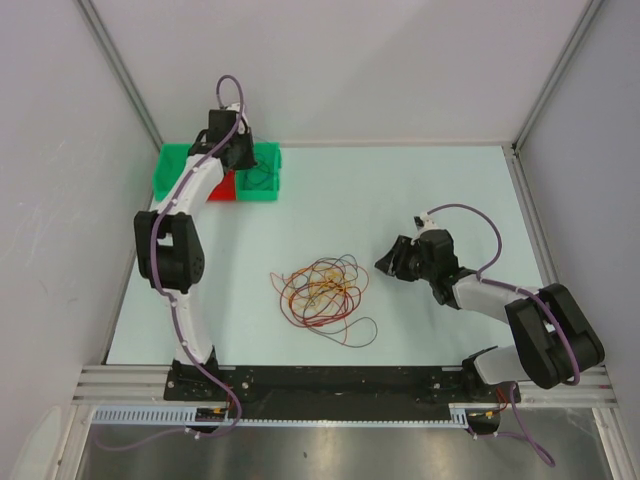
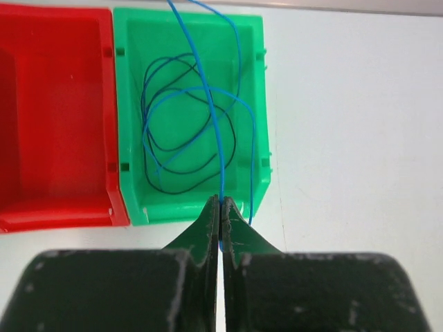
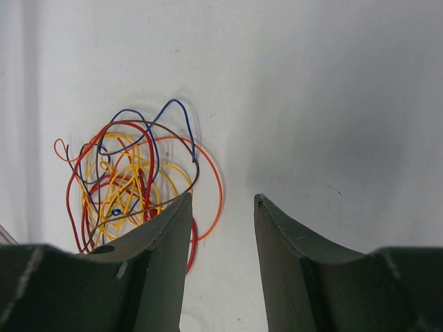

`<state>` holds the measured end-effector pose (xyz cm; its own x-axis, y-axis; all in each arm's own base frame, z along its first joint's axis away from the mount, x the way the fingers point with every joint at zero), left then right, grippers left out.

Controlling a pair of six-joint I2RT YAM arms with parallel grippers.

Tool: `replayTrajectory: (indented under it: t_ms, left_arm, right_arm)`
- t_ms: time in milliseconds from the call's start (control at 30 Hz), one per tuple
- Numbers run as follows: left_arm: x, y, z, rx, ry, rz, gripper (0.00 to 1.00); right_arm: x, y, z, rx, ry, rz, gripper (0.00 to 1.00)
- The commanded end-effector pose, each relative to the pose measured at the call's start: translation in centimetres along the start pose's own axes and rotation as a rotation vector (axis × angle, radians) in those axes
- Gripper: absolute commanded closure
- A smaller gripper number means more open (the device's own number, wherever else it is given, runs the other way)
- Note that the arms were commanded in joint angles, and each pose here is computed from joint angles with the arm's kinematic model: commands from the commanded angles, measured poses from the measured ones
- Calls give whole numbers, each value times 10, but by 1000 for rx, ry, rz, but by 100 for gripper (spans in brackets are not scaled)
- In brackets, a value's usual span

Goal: Untangle the cables
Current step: Place the cable in the bin.

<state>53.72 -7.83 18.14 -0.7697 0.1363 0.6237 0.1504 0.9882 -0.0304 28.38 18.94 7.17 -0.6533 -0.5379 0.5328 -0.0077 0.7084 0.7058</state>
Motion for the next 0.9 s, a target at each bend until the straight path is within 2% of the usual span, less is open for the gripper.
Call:
replayTrajectory:
  t_ms: [0, 533, 767, 800, 867]
  left_arm:
    - [29, -3, 0, 57, -7, -22, 99]
    - [30, -3, 8, 130, 50, -69, 100]
    - [25, 10, -14, 154, 29, -76, 100]
    - [14, 16, -8, 160, 54, -80, 100]
    - [10, 21, -20, 159, 42, -81, 100]
  right_arm:
    - [4, 9, -7, 3, -33, -44, 55]
    - [4, 7, -7, -2, -34, -39, 55]
    - [4, 8, -8, -2, -34, -41, 55]
    - [4, 7, -8, -3, -34, -40, 55]
    - [4, 7, -8, -3, -35, -41, 55]
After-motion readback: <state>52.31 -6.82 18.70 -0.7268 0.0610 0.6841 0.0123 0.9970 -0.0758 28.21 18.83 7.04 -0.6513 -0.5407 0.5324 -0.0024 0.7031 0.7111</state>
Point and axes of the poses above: each gripper's point midway between its finger pads, its own x axis back along the fingers, its own y axis along the line the jaws close on, z = x × y, the point moved 2 cm from there along x, back along the fingers, and after that the axes turned 10 degrees about -x, right-handed, at the moved point
